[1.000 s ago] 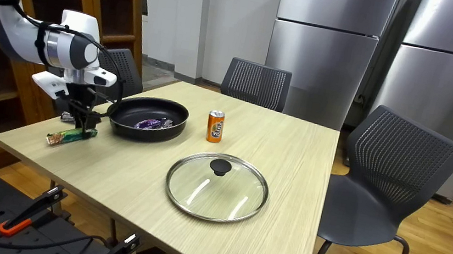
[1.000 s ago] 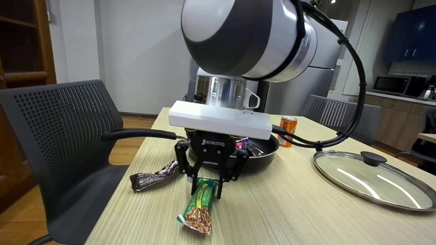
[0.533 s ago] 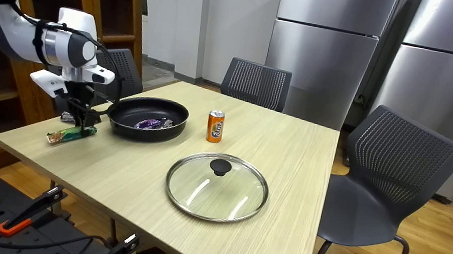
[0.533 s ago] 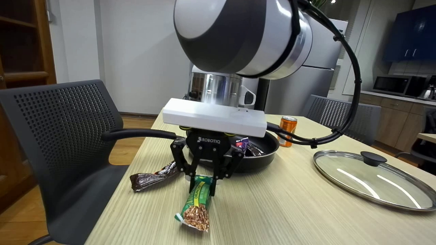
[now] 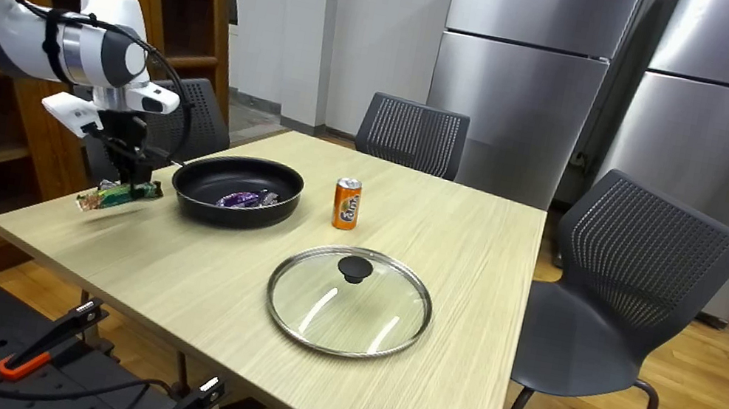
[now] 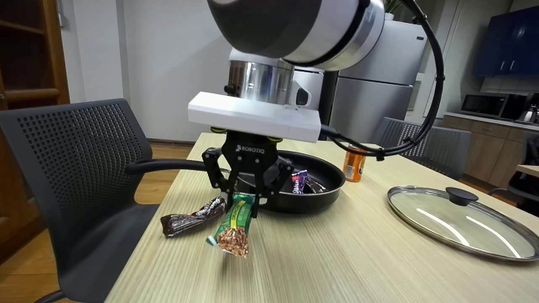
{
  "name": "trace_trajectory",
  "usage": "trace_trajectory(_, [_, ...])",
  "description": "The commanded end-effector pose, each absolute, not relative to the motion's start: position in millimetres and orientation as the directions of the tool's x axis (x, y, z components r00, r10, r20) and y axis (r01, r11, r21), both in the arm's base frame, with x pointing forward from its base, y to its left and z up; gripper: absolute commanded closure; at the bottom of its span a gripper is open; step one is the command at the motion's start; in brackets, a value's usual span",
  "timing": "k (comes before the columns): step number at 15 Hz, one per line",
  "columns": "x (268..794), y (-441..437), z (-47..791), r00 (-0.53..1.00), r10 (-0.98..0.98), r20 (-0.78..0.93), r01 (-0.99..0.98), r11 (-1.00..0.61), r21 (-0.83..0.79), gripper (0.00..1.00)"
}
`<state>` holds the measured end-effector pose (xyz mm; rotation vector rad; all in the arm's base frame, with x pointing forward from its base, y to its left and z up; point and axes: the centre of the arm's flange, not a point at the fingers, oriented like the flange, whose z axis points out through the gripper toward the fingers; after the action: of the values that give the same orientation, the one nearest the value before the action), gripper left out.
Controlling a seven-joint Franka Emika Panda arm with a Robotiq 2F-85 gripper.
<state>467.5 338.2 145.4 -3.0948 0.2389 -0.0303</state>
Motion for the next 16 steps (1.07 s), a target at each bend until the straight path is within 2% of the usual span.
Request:
trace_trajectory(1, [463, 335, 179, 0.981, -0.179, 0.07, -0.177, -0.984, -0.033, 0.85])
trace_trajectory(7, [481, 319, 207, 0.97, -0.208, 0.128, -0.204, -0.978, -0.045, 0.85])
trace_trajectory(16, [539, 265, 230, 0.96, -0.247, 0.132, -0.241, -0.969, -0.061, 0.85])
